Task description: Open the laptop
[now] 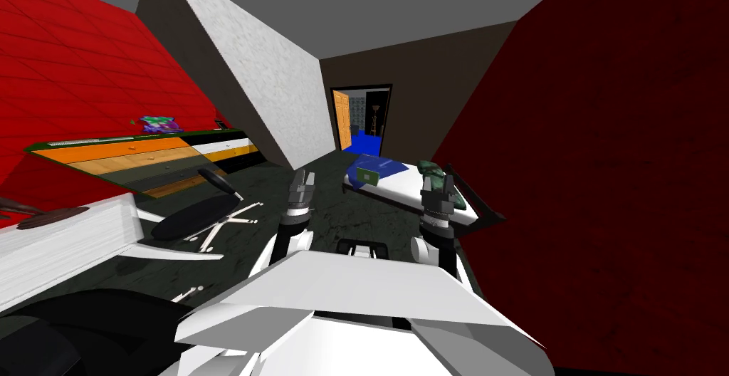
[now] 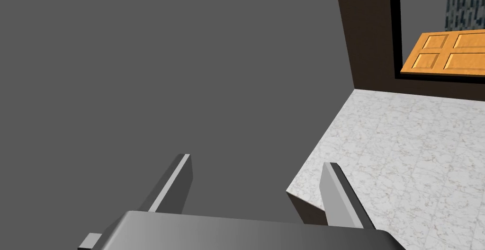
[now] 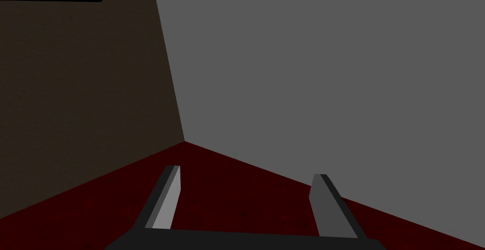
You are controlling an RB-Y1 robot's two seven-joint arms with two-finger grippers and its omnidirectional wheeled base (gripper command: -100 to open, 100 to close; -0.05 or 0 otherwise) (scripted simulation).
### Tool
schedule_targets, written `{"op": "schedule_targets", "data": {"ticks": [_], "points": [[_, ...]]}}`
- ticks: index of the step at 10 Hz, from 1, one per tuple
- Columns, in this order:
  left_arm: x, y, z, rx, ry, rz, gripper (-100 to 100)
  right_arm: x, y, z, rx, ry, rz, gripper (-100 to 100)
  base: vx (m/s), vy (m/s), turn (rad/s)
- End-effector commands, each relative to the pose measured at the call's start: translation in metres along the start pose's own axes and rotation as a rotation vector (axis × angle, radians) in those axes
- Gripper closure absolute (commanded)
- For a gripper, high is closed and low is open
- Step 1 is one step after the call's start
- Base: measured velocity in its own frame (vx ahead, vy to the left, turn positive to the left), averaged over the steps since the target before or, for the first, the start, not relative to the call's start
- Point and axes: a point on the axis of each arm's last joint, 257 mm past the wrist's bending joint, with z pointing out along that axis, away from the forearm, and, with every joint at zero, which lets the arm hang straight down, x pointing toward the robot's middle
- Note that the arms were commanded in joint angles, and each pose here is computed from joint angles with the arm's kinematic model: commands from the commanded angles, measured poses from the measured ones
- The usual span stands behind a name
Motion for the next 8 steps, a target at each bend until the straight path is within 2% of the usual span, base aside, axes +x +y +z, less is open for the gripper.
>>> {"op": "schedule_targets", "data": {"ticks": [1, 2, 3, 4, 6, 8], "points": [[0.0, 0.0, 0.0, 0.0, 0.0, 0.0, 0, 0.0, 0.0, 0.0, 0.0, 0.0, 0.0, 0, 0.0, 0.0, 0.0], [0.0, 0.0, 0.0, 0.0, 0.0, 0.0, 0, 0.0, 0.0, 0.0, 0.0, 0.0, 0.0, 0, 0.0, 0.0, 0.0], [0.005, 0.007, -0.002, -0.011, 0.039, 0.015, -100, 0.0, 0.0, 0.0, 0.0, 0.0, 0.0, 0, 0.046, 0.002, -0.022], [0.007, 0.012, -0.003, -0.019, 0.055, 0.022, -100, 0.0, 0.0, 0.0, 0.001, 0.0, 0.0, 0, 0.068, 0.01, -0.028], [0.015, 0.039, -0.011, -0.064, 0.1, 0.049, -100, 0.0, 0.0, 0.0, 0.001, 0.0, 0.0, 0, 0.144, 0.003, -0.059], [0.018, 0.056, -0.016, -0.093, 0.113, 0.061, -100, 0.0, 0.0, 0.0, 0.001, 0.0, 0.0, 0, 0.169, 0.012, -0.045]]}}
